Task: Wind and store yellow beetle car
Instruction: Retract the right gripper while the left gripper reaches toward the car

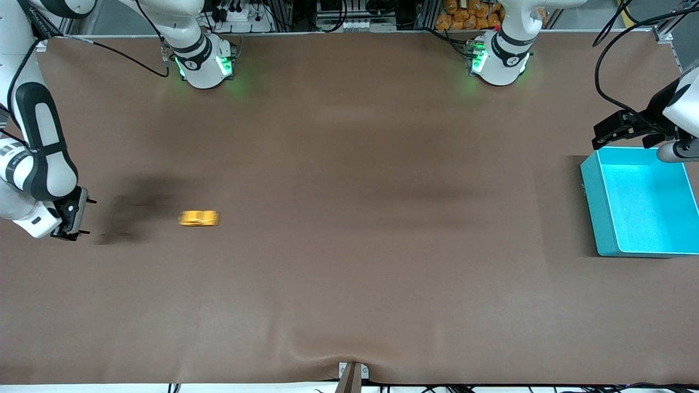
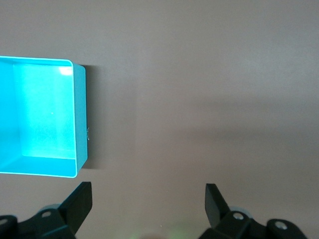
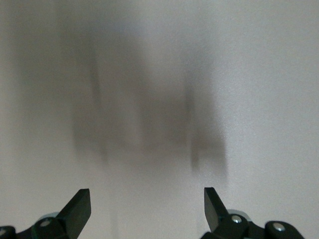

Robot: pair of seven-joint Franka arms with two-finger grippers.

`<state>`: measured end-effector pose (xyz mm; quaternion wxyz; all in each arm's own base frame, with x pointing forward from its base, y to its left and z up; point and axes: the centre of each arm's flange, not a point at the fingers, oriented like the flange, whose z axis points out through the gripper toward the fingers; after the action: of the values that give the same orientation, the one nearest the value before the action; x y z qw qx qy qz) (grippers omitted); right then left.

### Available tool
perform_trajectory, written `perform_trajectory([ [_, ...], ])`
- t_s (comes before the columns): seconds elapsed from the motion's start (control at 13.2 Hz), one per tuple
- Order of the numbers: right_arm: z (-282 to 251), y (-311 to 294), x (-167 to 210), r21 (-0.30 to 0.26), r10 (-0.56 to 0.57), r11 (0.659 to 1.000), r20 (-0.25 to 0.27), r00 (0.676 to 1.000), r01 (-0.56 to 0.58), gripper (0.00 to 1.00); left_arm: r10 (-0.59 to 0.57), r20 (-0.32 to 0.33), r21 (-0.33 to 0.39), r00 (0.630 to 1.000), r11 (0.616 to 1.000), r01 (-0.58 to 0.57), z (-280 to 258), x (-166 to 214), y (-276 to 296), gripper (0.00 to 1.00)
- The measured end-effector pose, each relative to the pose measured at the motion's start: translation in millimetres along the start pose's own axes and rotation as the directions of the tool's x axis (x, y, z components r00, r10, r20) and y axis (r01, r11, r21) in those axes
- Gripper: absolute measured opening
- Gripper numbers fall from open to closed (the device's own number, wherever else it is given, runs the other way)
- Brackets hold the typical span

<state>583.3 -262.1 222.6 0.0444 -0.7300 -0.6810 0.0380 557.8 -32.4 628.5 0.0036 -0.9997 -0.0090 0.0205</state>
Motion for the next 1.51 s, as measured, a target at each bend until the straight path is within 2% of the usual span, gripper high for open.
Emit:
perform_trajectory([
  [0.83,-5,3,1,-0.001,-0.001,1.000,-0.003,1.000,0.001,1.00,-0.028,0.000,0.000,1.000,1.000,0.028,0,1,-9,1.00],
  [1.13,-20,10,5,0.013,0.039,0.999,-0.077,0.996,-0.038,1.00,-0.045,0.007,0.001,0.999,0.999,0.045,3,1,-10,1.00],
  [1.36,-40,19,10,0.029,0.102,0.995,-0.093,0.990,-0.099,1.00,-0.046,0.026,0.003,0.999,0.999,0.046,12,1,-10,1.00],
  [1.51,-72,29,23,0.062,0.191,0.981,-0.105,0.976,-0.185,1.00,-0.051,0.039,0.004,0.998,0.999,0.051,18,1,-10,1.00],
])
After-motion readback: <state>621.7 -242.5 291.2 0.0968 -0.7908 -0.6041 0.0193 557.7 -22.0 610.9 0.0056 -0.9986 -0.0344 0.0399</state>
